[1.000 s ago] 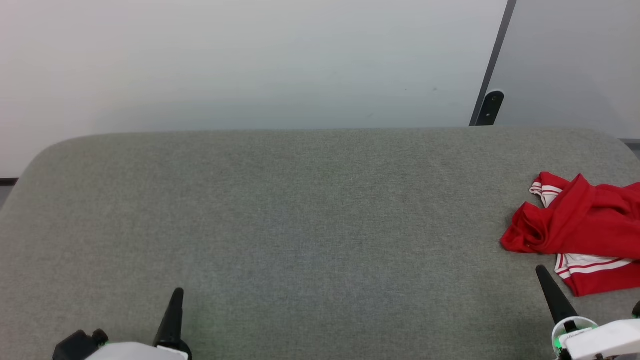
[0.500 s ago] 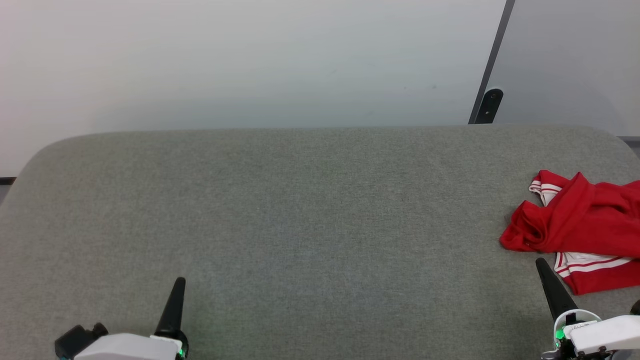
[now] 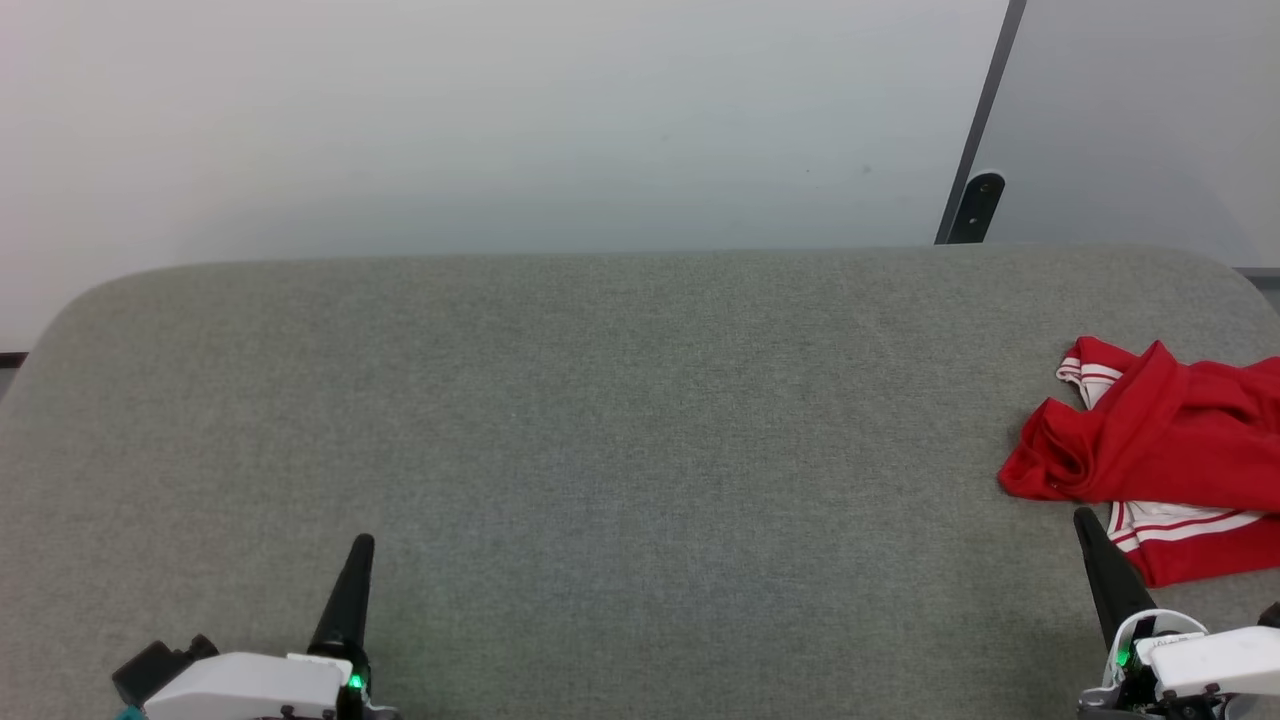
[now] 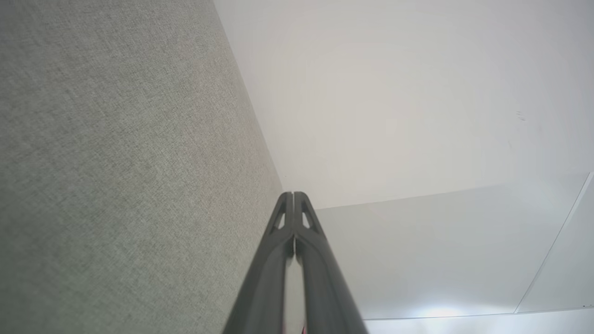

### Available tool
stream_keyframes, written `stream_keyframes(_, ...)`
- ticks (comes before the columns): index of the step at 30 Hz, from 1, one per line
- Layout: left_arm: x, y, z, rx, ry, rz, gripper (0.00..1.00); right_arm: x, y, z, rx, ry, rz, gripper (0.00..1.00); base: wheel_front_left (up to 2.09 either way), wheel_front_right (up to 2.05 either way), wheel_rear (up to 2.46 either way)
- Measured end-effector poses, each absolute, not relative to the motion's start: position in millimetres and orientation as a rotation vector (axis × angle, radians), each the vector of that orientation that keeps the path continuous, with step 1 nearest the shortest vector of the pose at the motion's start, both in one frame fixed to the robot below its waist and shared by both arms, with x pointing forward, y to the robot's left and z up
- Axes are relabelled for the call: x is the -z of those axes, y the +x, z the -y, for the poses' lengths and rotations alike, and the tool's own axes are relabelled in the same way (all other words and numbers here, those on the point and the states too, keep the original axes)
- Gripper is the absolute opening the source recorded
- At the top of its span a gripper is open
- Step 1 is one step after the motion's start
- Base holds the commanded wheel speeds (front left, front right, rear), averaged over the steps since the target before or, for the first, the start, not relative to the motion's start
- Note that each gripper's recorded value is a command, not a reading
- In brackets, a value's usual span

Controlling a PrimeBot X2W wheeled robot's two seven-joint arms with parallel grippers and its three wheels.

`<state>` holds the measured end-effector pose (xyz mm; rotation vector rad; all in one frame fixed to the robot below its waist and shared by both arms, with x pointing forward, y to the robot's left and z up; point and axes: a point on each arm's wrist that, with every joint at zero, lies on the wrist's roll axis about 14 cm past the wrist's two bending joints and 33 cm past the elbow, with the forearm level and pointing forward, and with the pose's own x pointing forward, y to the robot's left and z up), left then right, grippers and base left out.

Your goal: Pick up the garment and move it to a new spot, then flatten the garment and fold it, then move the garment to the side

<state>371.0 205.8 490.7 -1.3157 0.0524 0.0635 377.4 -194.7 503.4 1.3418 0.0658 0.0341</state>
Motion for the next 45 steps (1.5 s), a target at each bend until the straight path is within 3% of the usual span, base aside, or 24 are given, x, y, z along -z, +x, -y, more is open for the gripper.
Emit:
stream_keyframes(34,-504.0,387.7,-200.0,-0.009,-1.574,-0.010,0.00,-503.2,387.0,200.6,0.010,1.571,-0.009,0.00,0.00,0.00,0.00)
stream_keyframes(45,-504.0,387.8,-199.9,-0.009,-1.574,-0.010,0.00,-505.3,388.5,200.3,0.006,1.572,-0.004,0.00,0.00,0.00,0.00)
